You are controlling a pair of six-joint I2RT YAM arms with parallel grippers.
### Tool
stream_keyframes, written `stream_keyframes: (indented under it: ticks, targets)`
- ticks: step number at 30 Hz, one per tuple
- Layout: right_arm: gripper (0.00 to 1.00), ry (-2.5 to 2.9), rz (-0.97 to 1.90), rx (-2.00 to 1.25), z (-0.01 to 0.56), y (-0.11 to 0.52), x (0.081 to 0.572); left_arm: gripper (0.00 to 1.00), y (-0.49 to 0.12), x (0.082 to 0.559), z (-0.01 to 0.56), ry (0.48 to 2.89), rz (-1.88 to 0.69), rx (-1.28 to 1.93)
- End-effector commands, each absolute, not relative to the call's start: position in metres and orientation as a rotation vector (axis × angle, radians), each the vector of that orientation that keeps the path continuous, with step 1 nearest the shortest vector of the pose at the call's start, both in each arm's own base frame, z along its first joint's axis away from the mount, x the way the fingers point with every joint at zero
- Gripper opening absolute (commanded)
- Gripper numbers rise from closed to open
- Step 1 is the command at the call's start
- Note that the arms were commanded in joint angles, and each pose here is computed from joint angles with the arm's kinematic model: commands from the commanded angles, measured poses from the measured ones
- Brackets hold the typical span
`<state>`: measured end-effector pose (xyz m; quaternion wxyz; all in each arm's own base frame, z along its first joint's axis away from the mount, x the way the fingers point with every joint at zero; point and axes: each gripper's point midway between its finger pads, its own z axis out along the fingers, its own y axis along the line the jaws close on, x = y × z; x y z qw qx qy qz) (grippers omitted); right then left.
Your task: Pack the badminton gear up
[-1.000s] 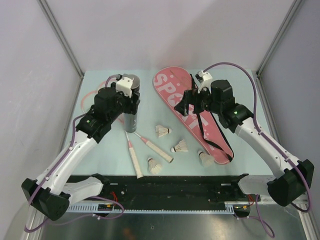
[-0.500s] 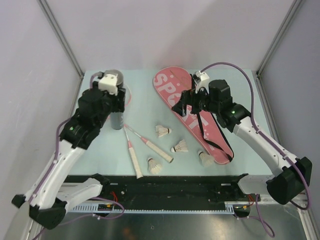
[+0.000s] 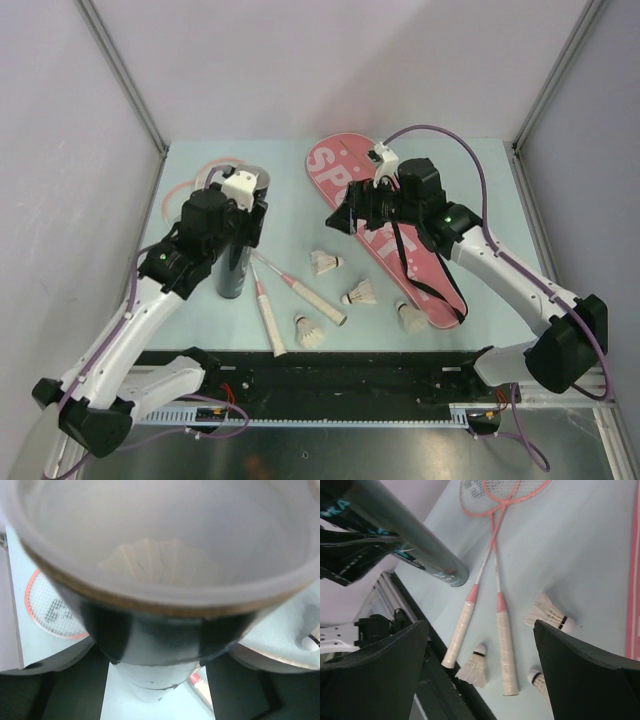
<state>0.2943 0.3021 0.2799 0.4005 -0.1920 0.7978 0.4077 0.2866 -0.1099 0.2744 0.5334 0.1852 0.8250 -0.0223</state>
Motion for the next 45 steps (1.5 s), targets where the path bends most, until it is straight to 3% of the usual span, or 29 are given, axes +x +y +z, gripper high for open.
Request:
stream_keyframes:
  ticks: [1,9,14,16,22,24,27,30,38,44,45]
  targets:
    - [0.91,1.943,1.179,-0.424,0.32,0.316,0.291,0.26,-0.132,0.273,0.237,2.081,-0.173,0.575]
    - [0.84,1.956,1.344,-0.184,0.34,0.301,0.31,0.27,-0.182,0.267,0.235,1.948,-0.494,0.627]
    - [0.78,1.871,1.355,-0.372,0.354,0.302,0.299,0.27,-0.196,0.264,0.228,1.924,-0.557,0.683]
    - [0.76,1.776,1.284,-0.633,0.352,0.312,0.282,0.26,-0.198,0.261,0.223,1.927,-0.563,0.718]
    - [0.52,1.641,1.239,-0.811,0.368,0.322,0.283,0.24,-0.205,0.26,0.228,1.892,-0.568,0.778]
    - [0.5,1.603,1.31,-0.889,0.372,0.333,0.276,0.24,-0.207,0.26,0.235,1.864,-0.563,0.801]
    - [0.49,1.612,1.289,-0.905,0.365,0.34,0.281,0.24,-0.213,0.258,0.244,1.824,-0.55,0.852]
    - [0.4,1.641,1.287,-0.912,0.358,0.344,0.285,0.24,-0.217,0.256,0.241,1.817,-0.545,0.887]
    - [0.39,1.719,1.31,-0.905,0.339,0.359,0.286,0.23,-0.217,0.254,0.234,1.827,-0.49,0.892]
    - [0.26,1.757,1.343,-0.885,0.333,0.365,0.283,0.22,-0.216,0.253,0.239,1.814,-0.48,0.88]
    - [0.18,1.757,1.351,-0.881,0.334,0.365,0.282,0.21,-0.215,0.254,0.239,1.815,-0.476,0.877]
